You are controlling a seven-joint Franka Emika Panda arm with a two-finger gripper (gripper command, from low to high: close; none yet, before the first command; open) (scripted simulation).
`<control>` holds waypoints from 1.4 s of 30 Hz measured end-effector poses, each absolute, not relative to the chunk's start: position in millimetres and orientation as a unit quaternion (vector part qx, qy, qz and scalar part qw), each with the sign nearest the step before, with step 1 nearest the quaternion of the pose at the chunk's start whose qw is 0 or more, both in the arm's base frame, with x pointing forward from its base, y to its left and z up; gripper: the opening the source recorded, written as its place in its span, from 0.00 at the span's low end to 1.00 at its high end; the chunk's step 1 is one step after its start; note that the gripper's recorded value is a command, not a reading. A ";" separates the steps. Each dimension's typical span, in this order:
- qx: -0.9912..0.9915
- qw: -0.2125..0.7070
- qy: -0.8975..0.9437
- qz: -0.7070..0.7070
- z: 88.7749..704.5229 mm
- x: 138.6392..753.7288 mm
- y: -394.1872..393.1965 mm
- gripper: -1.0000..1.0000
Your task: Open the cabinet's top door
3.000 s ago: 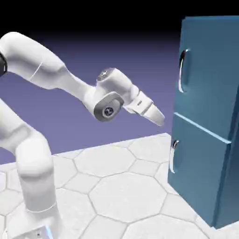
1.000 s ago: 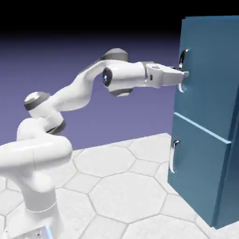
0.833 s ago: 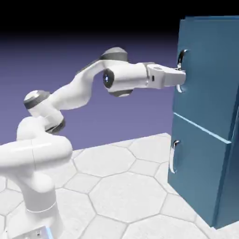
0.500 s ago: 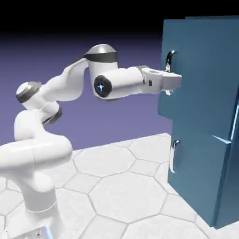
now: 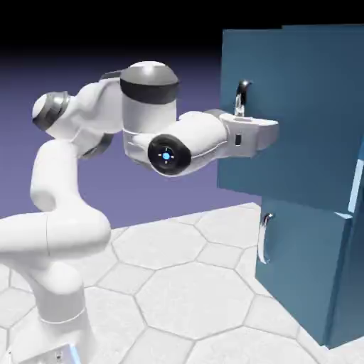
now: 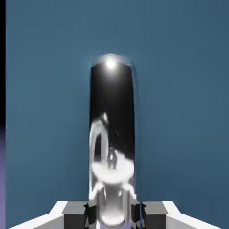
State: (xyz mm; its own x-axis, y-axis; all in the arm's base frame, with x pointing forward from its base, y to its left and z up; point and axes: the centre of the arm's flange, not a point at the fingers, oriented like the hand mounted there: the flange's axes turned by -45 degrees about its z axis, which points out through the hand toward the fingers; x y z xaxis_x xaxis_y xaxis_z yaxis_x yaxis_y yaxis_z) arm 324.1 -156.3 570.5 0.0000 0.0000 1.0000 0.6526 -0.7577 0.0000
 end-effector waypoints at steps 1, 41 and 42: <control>-0.659 0.256 -0.256 -0.659 570.5 321.6 -164.2 0.00; -0.532 0.465 -0.465 -0.532 570.5 332.8 -355.2 0.00; -0.529 0.470 -0.470 -0.529 570.4 334.9 -359.3 0.00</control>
